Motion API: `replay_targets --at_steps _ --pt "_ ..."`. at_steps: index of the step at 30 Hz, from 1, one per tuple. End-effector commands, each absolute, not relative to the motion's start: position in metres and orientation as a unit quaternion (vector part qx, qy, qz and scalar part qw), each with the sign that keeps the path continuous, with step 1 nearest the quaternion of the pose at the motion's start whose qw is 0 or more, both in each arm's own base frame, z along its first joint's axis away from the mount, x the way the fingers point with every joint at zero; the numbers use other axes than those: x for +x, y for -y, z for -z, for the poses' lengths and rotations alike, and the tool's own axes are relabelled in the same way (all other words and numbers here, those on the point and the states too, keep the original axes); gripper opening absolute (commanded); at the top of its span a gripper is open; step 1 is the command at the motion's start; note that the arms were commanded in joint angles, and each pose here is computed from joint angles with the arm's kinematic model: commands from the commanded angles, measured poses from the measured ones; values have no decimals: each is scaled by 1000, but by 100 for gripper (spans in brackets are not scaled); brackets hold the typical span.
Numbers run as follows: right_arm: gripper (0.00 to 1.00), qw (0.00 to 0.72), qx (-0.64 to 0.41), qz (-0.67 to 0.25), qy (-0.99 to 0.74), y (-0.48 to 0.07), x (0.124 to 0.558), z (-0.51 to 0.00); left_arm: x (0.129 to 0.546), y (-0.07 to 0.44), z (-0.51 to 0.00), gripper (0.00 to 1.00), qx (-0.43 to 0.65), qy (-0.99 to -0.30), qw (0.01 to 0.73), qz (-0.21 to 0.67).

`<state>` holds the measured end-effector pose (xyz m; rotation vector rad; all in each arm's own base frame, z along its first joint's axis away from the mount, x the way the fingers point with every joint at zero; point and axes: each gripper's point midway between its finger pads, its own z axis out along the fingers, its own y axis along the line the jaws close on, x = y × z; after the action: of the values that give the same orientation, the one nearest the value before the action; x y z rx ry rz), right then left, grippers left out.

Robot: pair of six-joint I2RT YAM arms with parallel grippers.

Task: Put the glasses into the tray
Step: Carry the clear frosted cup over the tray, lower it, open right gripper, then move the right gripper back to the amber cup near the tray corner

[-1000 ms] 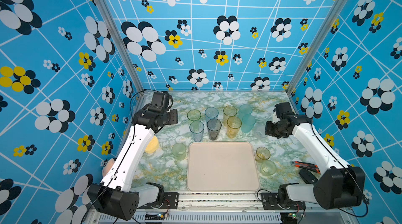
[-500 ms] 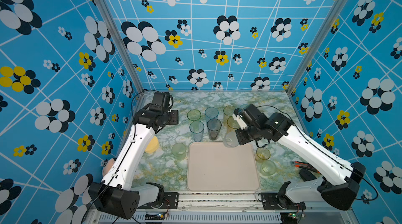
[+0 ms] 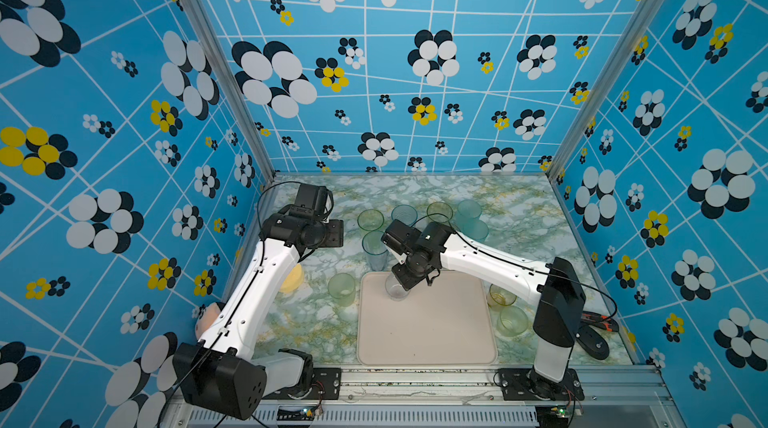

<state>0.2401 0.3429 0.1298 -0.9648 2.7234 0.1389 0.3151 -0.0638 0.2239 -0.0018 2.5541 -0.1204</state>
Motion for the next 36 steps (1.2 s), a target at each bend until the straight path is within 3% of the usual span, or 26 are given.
replay_targets --at_steps 1,20,25,32,36 --pt "4 147 -340 -65 -927 -364 249 -133 298 59 -221 66 -5 -960 275 53" --pt "9 123 -354 -49 -926 -395 258 -96 283 47 -225 65 -7 -963 266 52" --pt "22 121 -352 -52 -927 -394 256 -97 282 46 -226 66 -7 -962 266 54" --pt "31 188 -317 -77 -927 -380 259 -163 278 48 -227 65 -6 -963 264 61" --pt "36 254 -250 -67 -932 -326 263 -215 270 57 -221 64 -2 -959 273 74"
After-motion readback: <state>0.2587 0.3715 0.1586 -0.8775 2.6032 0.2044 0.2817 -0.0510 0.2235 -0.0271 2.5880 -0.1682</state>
